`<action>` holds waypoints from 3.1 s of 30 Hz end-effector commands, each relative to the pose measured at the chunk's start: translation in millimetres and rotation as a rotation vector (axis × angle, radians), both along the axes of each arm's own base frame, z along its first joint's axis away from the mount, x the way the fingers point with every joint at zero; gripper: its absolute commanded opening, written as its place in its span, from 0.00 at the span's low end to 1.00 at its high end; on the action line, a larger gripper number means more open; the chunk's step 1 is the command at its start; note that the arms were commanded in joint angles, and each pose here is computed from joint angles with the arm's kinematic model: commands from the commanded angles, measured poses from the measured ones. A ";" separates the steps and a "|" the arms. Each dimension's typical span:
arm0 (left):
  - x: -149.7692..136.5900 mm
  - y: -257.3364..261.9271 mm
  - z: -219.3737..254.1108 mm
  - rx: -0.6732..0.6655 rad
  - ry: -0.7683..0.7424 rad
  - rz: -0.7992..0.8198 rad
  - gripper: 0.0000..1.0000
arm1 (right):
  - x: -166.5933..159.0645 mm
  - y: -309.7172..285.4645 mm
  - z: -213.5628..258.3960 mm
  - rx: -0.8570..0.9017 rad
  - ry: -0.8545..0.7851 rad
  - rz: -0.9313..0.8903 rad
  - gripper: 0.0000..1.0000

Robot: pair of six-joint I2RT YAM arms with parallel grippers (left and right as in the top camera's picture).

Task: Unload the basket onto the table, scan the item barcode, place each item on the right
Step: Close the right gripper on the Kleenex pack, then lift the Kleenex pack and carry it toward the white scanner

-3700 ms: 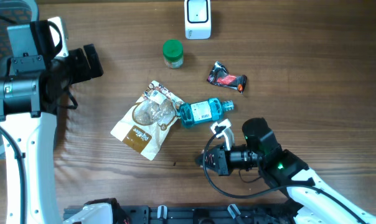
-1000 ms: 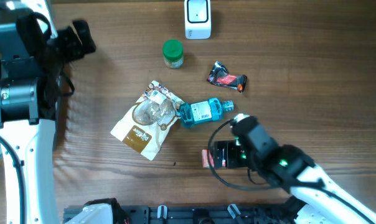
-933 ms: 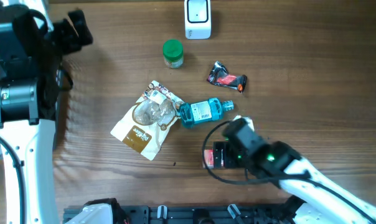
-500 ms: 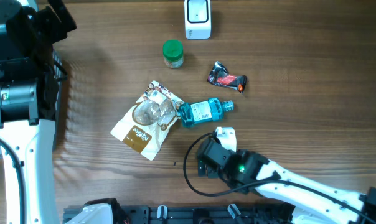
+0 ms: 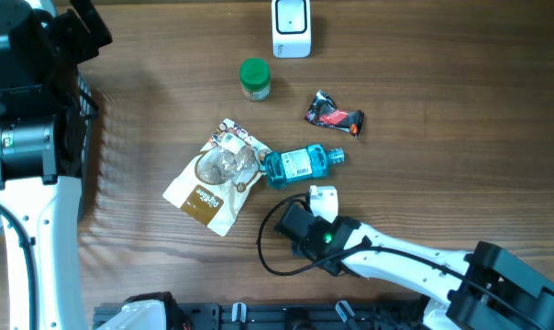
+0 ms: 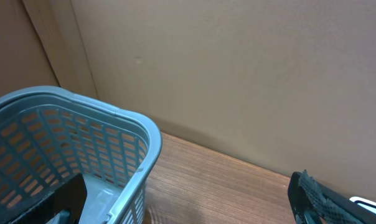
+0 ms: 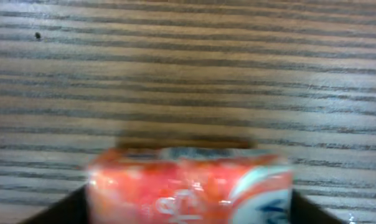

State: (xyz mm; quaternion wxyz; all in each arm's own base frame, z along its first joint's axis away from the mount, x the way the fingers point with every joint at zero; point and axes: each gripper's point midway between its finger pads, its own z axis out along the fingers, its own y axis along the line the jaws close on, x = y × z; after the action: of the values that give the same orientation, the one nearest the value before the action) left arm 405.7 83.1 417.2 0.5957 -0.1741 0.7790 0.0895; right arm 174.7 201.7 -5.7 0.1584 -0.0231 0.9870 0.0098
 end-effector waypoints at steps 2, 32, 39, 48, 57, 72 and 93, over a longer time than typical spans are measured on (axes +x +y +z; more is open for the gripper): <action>-6.9 5.4 7.8 0.025 -0.009 0.021 1.00 | -14.3 2.0 -14.4 0.015 0.085 -0.010 0.47; -7.0 5.4 7.8 0.025 -0.009 0.021 1.00 | -37.6 3.2 -12.2 0.051 0.207 -0.017 0.67; -7.0 5.4 7.8 0.025 -0.009 0.021 1.00 | -31.3 12.6 -8.9 0.071 0.179 0.045 0.64; -7.1 5.4 7.9 0.025 -0.009 0.021 1.00 | 17.9 40.7 31.3 0.043 -0.039 0.194 0.63; -7.6 5.4 6.2 0.025 -0.001 0.021 1.00 | 82.4 73.5 108.7 -0.005 -0.362 0.279 0.63; -8.2 5.2 3.4 0.023 0.010 0.020 1.00 | 70.1 129.3 316.8 0.480 -0.772 0.558 0.63; -55.3 0.5 -83.6 -0.014 0.426 0.015 1.00 | -60.1 70.6 410.1 0.963 -0.772 1.260 0.61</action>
State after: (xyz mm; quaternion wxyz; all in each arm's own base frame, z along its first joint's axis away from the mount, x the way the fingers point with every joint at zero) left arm 358.8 79.3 330.5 0.4194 -0.1593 0.8866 0.1124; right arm 127.2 275.2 391.7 0.4421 -0.4541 0.6079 0.4784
